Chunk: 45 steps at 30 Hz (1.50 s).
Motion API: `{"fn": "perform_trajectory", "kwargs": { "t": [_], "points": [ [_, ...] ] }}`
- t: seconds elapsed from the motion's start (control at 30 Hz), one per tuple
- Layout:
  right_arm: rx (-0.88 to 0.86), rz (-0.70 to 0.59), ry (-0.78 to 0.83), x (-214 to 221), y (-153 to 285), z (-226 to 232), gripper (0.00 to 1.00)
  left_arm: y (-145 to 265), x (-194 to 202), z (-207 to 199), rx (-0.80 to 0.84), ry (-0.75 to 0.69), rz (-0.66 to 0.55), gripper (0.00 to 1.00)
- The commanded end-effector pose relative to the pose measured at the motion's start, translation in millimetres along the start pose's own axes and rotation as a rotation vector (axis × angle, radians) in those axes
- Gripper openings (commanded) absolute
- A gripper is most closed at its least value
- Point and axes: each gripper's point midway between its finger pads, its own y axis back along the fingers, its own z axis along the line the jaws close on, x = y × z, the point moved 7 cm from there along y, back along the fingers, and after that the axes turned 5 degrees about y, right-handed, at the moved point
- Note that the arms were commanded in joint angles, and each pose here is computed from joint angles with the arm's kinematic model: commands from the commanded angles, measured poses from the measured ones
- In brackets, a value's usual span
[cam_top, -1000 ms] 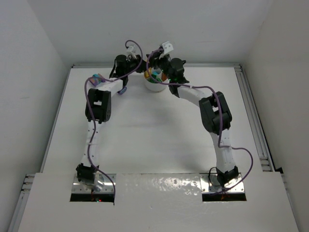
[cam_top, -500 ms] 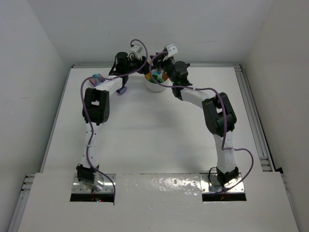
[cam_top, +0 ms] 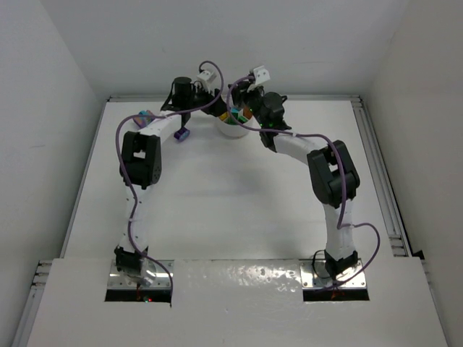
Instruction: Sort the legos into containers by color
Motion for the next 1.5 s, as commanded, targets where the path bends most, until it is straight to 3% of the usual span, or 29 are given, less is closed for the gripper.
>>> {"fn": "perform_trajectory", "kwargs": {
  "t": [0.0,0.53,0.93,1.07,1.17,1.23,1.27,1.33,1.47],
  "points": [
    [0.081,-0.018,-0.02,-36.4,3.2,-13.2,0.37,19.5,-24.2,-21.5,0.027,-0.103,0.03,0.62],
    [0.104,0.029,-0.012,-31.1,29.0,-14.5,0.4,48.8,-17.7,-45.1,0.102,-0.196,0.18,0.67],
    [0.106,0.026,-0.016,-37.8,41.1,-18.3,0.41,95.7,3.0,-74.9,0.327,-0.431,0.381,0.67],
    [0.11,0.026,-0.016,-38.7,45.0,-20.3,0.42,108.2,-4.6,-78.1,0.328,-0.437,0.376,0.67],
    [0.113,0.031,-0.012,-39.1,48.9,-22.3,0.42,119.0,-21.4,-70.1,0.237,-0.437,0.359,0.68],
    [0.108,0.042,-0.006,-39.5,51.8,-22.5,0.42,123.1,-40.2,-50.1,0.06,-0.332,0.303,0.67],
    [0.104,0.048,-0.004,-39.4,52.9,-22.1,0.42,125.2,-47.8,-30.2,-0.141,-0.27,0.291,0.67],
    [0.093,0.058,-0.006,-38.4,57.1,-20.5,0.43,131.4,-48.8,-10.2,-0.286,-0.279,0.311,0.67],
    [0.076,0.067,-0.002,-38.5,61.3,-19.1,0.44,141.4,-24.8,18.9,-0.475,-0.34,0.419,0.88]
  ]
}}
